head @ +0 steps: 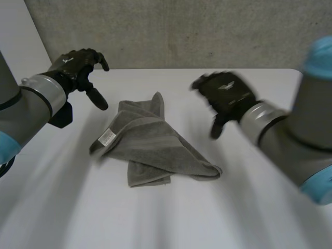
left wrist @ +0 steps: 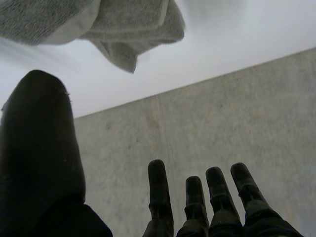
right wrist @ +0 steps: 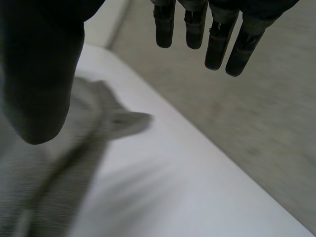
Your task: Fold the towel.
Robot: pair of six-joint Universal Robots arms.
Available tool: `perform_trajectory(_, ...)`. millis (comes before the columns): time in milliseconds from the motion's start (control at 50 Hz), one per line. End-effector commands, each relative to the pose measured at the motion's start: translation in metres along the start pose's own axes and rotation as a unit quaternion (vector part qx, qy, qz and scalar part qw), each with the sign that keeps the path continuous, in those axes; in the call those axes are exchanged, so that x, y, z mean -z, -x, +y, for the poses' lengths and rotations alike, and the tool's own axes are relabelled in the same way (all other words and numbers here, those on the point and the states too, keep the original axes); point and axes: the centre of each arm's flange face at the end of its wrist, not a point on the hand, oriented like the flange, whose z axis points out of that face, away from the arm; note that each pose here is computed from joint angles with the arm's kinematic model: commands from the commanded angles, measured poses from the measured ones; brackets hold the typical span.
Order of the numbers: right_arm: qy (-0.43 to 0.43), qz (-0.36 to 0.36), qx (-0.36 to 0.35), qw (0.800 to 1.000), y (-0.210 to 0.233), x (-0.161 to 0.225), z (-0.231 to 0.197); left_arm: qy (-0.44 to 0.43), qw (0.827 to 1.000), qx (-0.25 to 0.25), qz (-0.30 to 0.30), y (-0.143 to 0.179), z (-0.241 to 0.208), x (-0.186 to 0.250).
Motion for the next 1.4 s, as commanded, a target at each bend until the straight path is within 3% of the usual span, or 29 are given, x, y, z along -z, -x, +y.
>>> perform_trajectory(20, -0.029, -0.075, 0.055, 0.995, 0.066, -0.027, 0.013, 0.022, 0.999, 0.007, -0.022, 0.022, 0.018, -0.022)
perform_trajectory(160, -0.043, -0.109, 0.074, 0.99, 0.124, -0.07, 0.032, 0.03, 0.999, 0.007, -0.02, 0.028, 0.027, -0.03)
perform_trajectory(280, 0.003, -0.05, 0.095, 0.994, 0.126, -0.104, 0.058, 0.055, 0.998, -0.016, -0.012, 0.029, 0.046, -0.036)
perform_trajectory(400, 0.001, -0.053, 0.094, 0.994, 0.131, -0.118, 0.068, 0.081, 0.993, -0.086, -0.004, 0.03, 0.064, -0.041)
perform_trajectory(520, 0.022, -0.065, 0.105, 0.992, 0.138, -0.126, 0.087, 0.086, 0.991, -0.101, -0.003, 0.031, 0.069, -0.042)
perform_trajectory(680, 0.045, -0.054, 0.084, 0.994, 0.111, -0.107, 0.06, 0.081, 0.992, -0.1, -0.004, 0.031, 0.064, -0.041)
perform_trajectory(760, 0.063, -0.04, 0.067, 0.995, 0.072, -0.075, 0.039, 0.082, 0.992, -0.1, -0.005, 0.031, 0.065, -0.041)
perform_trajectory(840, 0.075, -0.042, 0.1, 0.991, 0.041, -0.041, 0.031, 0.084, 0.992, -0.099, -0.004, 0.03, 0.065, -0.039)
perform_trajectory(1020, 0.143, -0.06, 0.222, 0.963, -0.014, 0.009, 0.067, 0.092, 0.991, -0.102, 0.005, 0.023, 0.07, -0.036)
perform_trajectory(1120, 0.164, -0.055, 0.27, 0.947, -0.044, 0.023, 0.081, 0.097, 0.989, -0.105, 0.037, 0.004, 0.077, -0.031)
perform_trajectory(1400, 0.188, -0.011, 0.285, 0.94, -0.083, 0.035, 0.084, 0.098, 0.986, -0.114, 0.079, -0.027, 0.097, -0.023)
